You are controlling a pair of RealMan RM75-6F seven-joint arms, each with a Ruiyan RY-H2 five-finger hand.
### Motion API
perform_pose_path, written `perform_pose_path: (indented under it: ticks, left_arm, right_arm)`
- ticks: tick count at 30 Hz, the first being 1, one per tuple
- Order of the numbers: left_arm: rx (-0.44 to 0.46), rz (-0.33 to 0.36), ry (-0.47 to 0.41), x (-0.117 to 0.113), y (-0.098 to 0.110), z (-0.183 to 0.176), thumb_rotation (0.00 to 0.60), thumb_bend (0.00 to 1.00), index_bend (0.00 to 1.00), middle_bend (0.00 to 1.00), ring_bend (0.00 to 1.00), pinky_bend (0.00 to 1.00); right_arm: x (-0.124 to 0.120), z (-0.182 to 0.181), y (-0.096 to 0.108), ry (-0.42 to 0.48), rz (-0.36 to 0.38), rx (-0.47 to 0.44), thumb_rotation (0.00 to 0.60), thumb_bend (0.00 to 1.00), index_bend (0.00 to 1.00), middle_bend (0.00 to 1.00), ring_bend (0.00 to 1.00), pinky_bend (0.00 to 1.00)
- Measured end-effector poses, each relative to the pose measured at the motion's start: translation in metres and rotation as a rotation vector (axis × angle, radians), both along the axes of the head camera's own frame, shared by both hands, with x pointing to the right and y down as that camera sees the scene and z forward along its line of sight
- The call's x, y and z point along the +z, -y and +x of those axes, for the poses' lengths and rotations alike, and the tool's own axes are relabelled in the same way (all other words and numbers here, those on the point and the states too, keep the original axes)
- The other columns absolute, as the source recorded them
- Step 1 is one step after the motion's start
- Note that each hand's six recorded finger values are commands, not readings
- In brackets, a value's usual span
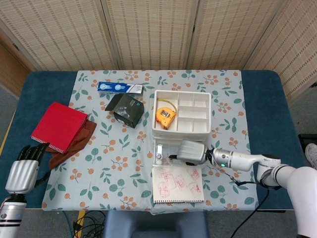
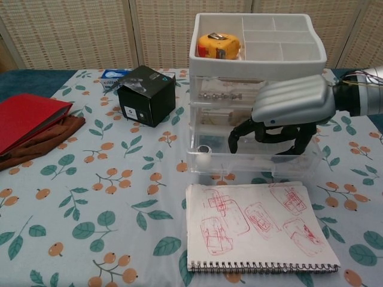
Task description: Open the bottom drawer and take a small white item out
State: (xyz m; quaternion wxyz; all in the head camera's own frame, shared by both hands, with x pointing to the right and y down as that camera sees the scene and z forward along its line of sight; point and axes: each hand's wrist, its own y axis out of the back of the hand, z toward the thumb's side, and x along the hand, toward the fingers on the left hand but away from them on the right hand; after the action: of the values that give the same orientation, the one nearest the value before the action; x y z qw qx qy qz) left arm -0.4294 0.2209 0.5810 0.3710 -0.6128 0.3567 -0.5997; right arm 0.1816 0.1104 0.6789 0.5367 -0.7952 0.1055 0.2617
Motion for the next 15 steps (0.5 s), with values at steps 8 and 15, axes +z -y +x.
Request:
perform_pose_path:
  ticks: [8, 15]
  left_arm:
    - [0.002, -0.001, -0.003, 0.0004, 0.0005, 0.0014, 0.600, 0.23, 0.10, 0.16, 0.17, 0.11]
    - [-0.002, -0.007, -0.009, 0.0009, -0.0001, 0.0008, 0.600, 0.23, 0.10, 0.16, 0.17, 0.11]
  right_arm:
    - [0.0026, -0.0021, -0.0007, -0.008, 0.001, -0.004, 0.600, 0.20, 0.28, 0.84, 1.00, 0.98]
    - [0.0007, 0.0013, 0.0007, -0.017, 0.004, -0.007, 0.600, 0.17, 0.28, 0.84, 1.00, 0.98]
